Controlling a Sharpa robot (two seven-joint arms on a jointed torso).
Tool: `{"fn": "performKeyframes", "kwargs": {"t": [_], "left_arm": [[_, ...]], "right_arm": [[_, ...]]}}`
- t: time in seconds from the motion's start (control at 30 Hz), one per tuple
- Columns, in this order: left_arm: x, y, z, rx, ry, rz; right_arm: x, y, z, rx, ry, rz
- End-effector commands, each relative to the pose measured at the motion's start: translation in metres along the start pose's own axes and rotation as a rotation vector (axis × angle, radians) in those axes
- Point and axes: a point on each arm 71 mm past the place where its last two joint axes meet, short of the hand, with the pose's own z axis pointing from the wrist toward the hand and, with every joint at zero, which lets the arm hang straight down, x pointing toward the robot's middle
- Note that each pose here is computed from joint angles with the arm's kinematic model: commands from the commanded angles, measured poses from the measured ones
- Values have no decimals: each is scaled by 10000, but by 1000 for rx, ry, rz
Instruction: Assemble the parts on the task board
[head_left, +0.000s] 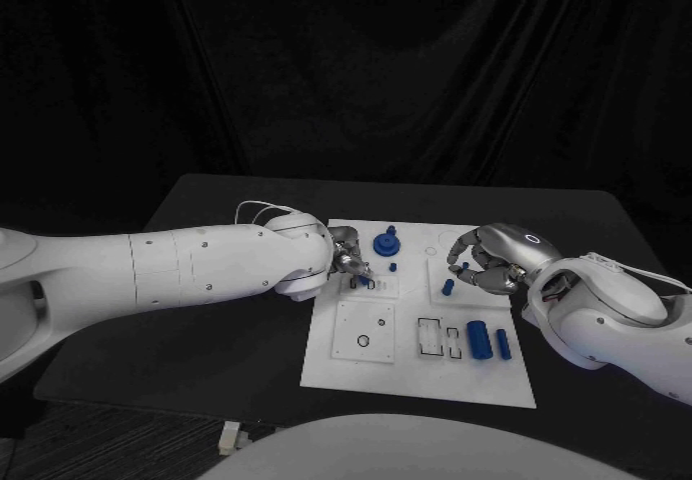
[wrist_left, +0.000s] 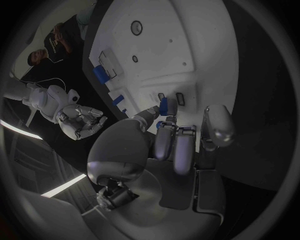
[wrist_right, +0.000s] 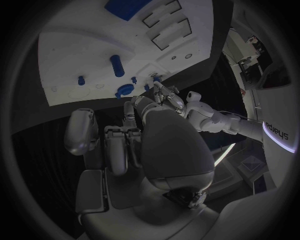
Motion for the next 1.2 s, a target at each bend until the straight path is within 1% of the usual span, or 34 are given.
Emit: {"fn": "performKeyframes", "kwargs": {"t": [0.03, 0.2, 0.33, 0.47, 0.6, 0.8, 1.2], "left_arm": [[-18, -12, -9, 28, -46, -13], [-26, 7, -55, 60, -108, 17], [-8, 19, -110, 86, -145, 29], [19, 15, -170, 115, -185, 70], [53, 22, -185, 126, -197, 92], [104, 48, -170, 127, -195, 106], [129, 74, -124, 109, -183, 117]], "right_arm": [[-4, 10, -6, -11, -19, -1], [-4, 4, -14, -10, -20, 0], [-1, -3, -21, -9, -20, 1], [17, -12, -30, -7, -17, 3], [39, -17, -36, -5, -13, 4], [53, -29, -43, -2, -10, 5], [59, -33, -42, -2, -10, 5]]}}
